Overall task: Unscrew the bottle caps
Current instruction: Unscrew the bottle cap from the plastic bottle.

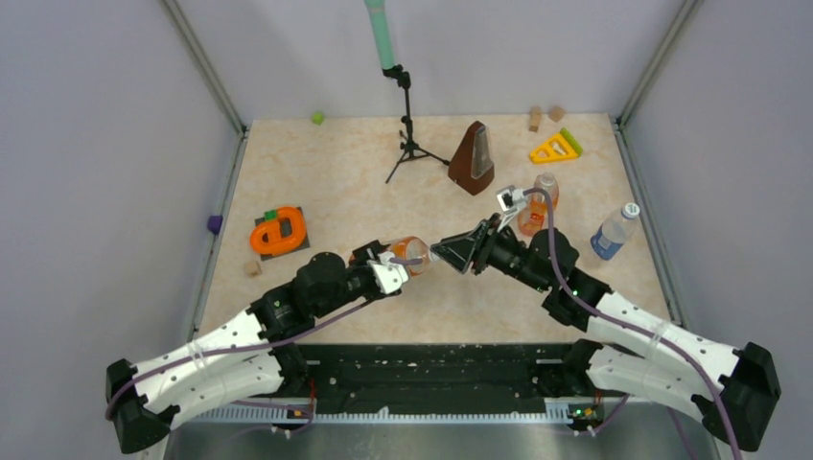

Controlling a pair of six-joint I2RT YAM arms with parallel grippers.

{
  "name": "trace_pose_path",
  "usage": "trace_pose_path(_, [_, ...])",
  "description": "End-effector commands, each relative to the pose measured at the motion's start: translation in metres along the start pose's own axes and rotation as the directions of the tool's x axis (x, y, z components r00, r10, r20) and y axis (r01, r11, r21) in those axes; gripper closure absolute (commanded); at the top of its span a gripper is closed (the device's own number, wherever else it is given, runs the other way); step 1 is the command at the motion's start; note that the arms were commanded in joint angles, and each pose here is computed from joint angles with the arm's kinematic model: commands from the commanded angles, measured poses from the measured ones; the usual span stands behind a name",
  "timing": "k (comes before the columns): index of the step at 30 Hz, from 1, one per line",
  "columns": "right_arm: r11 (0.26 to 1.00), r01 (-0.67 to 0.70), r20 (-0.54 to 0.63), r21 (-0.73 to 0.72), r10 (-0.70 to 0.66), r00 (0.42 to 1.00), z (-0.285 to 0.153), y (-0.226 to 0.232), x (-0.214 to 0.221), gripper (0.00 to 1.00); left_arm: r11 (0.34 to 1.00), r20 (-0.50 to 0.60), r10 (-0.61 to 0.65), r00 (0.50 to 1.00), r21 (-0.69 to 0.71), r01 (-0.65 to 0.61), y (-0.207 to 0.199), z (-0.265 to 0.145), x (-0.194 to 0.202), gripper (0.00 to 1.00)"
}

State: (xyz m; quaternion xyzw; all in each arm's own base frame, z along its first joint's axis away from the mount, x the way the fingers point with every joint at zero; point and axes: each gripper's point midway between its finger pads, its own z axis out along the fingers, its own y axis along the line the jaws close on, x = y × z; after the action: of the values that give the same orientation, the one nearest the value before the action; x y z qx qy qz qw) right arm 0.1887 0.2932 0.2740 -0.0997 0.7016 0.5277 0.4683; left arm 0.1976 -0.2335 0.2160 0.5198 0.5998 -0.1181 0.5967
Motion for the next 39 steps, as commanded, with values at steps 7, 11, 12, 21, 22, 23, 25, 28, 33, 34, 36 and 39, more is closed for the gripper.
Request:
trace_pose_path(7, [0.995, 0.058, -0.003, -0.085, -0.059, 0.998, -0.005, 0.029, -0.015, 0.55, 0.944, -0.11, 0.001, 0.994, -0.329, -0.038, 0.06, -0.016, 0.013, 1.0])
trace_pose_path(11, [0.993, 0.073, -0.03, -0.088, -0.076, 0.997, -0.002, 0.027, -0.01, 0.6, 0.948, -0.108, 0.001, 0.994, -0.316, -0.036, 0.058, -0.014, 0.013, 1.0])
trace_pose_path(12, [0.993, 0.073, -0.036, -0.091, -0.077, 0.996, -0.001, 0.027, -0.008, 0.62, 0.95, -0.107, 0.002, 0.994, -0.311, -0.036, 0.057, -0.013, 0.012, 1.0])
trace_pose_path(21, [0.986, 0.141, -0.054, -0.085, -0.146, 0.988, -0.001, 0.02, -0.001, 0.9, 0.97, -0.108, -0.022, 0.994, -0.243, -0.005, 0.044, -0.009, 0.012, 1.0])
trace_pose_path(22, [0.979, 0.169, -0.068, -0.113, -0.178, 0.982, -0.003, 0.023, 0.002, 0.94, 0.974, -0.107, -0.046, 0.993, -0.227, 0.02, 0.041, -0.008, 0.011, 1.0])
trace_pose_path(23, [0.969, 0.204, -0.083, -0.141, -0.217, 0.973, -0.005, 0.024, 0.006, 0.95, 0.977, -0.109, -0.076, 0.991, -0.209, 0.052, 0.037, -0.006, 0.011, 1.0])
trace_pose_path(25, [0.941, 0.269, -0.117, -0.206, -0.297, 0.948, -0.012, 0.028, 0.017, 1.0, 0.974, -0.103, -0.161, 0.982, -0.18, 0.141, 0.03, -0.004, 0.004, 1.0])
trace_pose_path(28, [0.897, 0.339, -0.155, -0.283, -0.391, 0.907, -0.022, 0.03, 0.032, 1.0, 0.981, -0.116, -0.185, 0.976, -0.081, 0.177, 0.016, 0.001, -0.003, 1.0])
trace_pose_path(33, [0.825, 0.422, -0.144, -0.375, -0.502, 0.853, -0.035, 0.032, 0.044, 1.0, 0.977, -0.073, -0.207, 0.976, 0.028, 0.209, 0.002, 0.003, -0.018, 1.0])
trace_pose_path(34, [0.809, 0.43, -0.148, -0.401, -0.52, 0.841, -0.038, 0.034, 0.047, 1.0, 0.976, -0.058, -0.213, 0.975, 0.043, 0.215, 0.001, 0.002, -0.022, 1.0])
trace_pose_path(36, [0.75, 0.436, -0.144, -0.497, -0.566, 0.812, -0.047, 0.044, 0.057, 1.0, 0.968, -0.012, -0.225, 0.974, 0.112, 0.225, -0.007, -0.004, -0.034, 1.0])
trace_pose_path(39, [0.661, 0.437, -0.123, -0.61, -0.624, 0.772, -0.061, 0.058, 0.065, 1.0, 0.954, 0.05, -0.251, 0.967, 0.182, 0.239, -0.011, -0.016, -0.051, 1.0])
